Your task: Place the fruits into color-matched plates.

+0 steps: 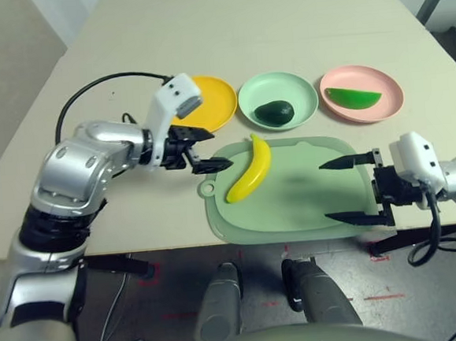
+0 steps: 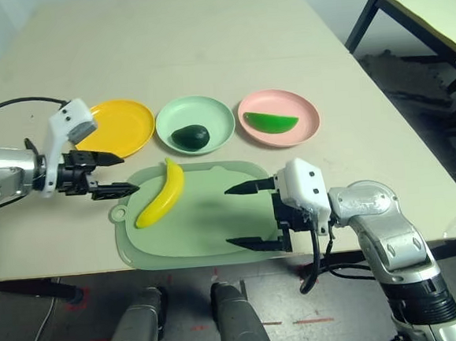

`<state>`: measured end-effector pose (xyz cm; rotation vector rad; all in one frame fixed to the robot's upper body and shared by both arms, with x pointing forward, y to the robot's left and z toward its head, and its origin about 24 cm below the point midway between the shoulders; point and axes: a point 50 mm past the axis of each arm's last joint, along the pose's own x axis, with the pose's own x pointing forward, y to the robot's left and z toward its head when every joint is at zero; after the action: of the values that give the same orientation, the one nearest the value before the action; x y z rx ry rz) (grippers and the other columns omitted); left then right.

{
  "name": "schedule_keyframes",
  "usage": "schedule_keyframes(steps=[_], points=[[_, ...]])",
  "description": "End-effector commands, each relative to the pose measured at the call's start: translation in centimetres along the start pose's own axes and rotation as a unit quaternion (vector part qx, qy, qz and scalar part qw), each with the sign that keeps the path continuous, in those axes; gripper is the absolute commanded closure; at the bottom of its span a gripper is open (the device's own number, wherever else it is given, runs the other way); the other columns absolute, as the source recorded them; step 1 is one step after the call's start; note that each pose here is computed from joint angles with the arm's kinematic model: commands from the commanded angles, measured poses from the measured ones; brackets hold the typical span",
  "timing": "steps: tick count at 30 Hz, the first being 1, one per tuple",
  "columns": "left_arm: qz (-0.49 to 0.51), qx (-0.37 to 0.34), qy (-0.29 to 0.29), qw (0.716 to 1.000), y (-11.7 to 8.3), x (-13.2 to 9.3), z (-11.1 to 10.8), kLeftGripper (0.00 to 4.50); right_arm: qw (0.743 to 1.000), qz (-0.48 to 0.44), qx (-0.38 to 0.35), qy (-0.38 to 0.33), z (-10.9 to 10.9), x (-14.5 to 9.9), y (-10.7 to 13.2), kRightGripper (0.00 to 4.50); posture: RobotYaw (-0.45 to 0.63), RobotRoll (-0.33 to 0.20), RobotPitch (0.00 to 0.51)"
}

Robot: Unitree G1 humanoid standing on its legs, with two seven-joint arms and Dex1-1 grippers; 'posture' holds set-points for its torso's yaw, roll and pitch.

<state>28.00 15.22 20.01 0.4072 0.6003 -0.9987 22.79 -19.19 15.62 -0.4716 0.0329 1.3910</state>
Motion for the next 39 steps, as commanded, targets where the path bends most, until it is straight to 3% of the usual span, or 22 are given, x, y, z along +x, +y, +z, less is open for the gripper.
schedule_keyframes(steps=[1, 7, 15, 27, 30, 37, 39], points=[[0.01, -0.011, 0.024, 1.0, -0.3, 0.3, 0.7, 0.0, 1.0, 0.007, -0.01, -0.009, 0.6, 0.6, 0.3, 0.02, -0.04, 0.0, 0.202], [0.019, -0.036, 0.034, 0.999, -0.5, 1.8, 1.9, 0.0, 1.0, 0.002, -0.013, -0.013, 0.9, 0.8, 0.7, 0.02, -0.06, 0.0, 0.204], [-0.035, -0.056, 0.055, 0.996, -2.9, 4.0, 2.5, 0.0, 1.0, -0.001, -0.021, -0.012, 1.1, 0.7, 1.3, 0.02, -0.1, 0.0, 0.213], [-0.042, -0.048, 0.105, 0.992, -4.1, 6.4, 0.7, 0.0, 1.0, -0.016, -0.019, -0.017, 1.4, 0.6, 1.5, 0.02, -0.12, 0.0, 0.205], [-0.033, -0.034, 0.115, 0.992, -3.9, 6.6, 0.2, 0.58, 0.999, -0.023, -0.018, -0.023, 1.9, 0.6, 1.3, 0.0, -0.13, 0.0, 0.2], [-0.015, 0.008, 0.139, 0.99, -3.2, 6.7, -1.0, 2.96, 0.999, -0.03, -0.017, -0.025, 2.4, 0.9, 1.5, 0.0, -0.16, 0.0, 0.181], [-0.011, 0.018, 0.139, 0.99, -2.9, 6.4, -1.0, 3.01, 0.999, -0.031, -0.014, -0.021, 2.2, 0.9, 1.7, 0.0, -0.16, 0.0, 0.181]])
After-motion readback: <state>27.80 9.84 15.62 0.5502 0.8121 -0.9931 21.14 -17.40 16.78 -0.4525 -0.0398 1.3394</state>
